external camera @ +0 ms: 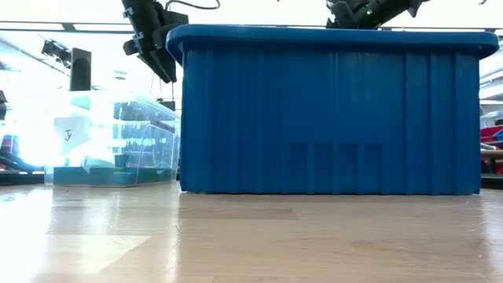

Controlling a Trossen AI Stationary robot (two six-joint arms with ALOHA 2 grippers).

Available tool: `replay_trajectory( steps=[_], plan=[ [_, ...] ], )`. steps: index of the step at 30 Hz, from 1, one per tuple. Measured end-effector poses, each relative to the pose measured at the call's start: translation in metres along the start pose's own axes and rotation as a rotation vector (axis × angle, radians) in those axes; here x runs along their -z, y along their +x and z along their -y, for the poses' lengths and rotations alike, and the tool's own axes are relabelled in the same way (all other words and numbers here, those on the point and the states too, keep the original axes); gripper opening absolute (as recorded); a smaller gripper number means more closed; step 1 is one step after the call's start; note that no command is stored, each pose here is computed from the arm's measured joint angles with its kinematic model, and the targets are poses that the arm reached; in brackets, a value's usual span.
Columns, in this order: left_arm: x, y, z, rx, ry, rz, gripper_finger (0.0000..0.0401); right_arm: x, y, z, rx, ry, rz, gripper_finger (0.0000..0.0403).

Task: Sort blocks
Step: Put the green block into the transparent bin

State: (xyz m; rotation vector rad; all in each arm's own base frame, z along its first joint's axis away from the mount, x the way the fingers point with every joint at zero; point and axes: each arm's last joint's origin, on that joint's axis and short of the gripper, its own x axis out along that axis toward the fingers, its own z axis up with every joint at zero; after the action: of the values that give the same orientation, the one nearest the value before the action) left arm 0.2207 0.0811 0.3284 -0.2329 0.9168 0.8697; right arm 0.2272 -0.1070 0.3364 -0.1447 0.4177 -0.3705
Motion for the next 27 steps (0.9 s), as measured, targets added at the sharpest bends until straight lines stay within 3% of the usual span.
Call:
replay_trajectory(
  steps=[6,11,17,27],
  plan=[
    [-0.003,0.006,-0.013,-0.063,-0.125,-0.009,0.0147,0.0,0.0,0.0,0.0,0.0,0.0,0.0197],
    [-0.005,0.008,-0.017,-0.071,-0.113,-0.006,0.0147,0.0,0.0,0.0,0.0,0.0,0.0,0.0198],
    [-0.009,0.008,-0.013,0.033,-0.045,0.009,0.0147,0.0,0.0,0.0,0.0,0.0,0.0,0.0198],
    [-0.013,0.015,-0.031,-0.041,-0.169,0.002,0.0147,0.0,0.0,0.0,0.0,0.0,0.0,0.0198]
  ],
)
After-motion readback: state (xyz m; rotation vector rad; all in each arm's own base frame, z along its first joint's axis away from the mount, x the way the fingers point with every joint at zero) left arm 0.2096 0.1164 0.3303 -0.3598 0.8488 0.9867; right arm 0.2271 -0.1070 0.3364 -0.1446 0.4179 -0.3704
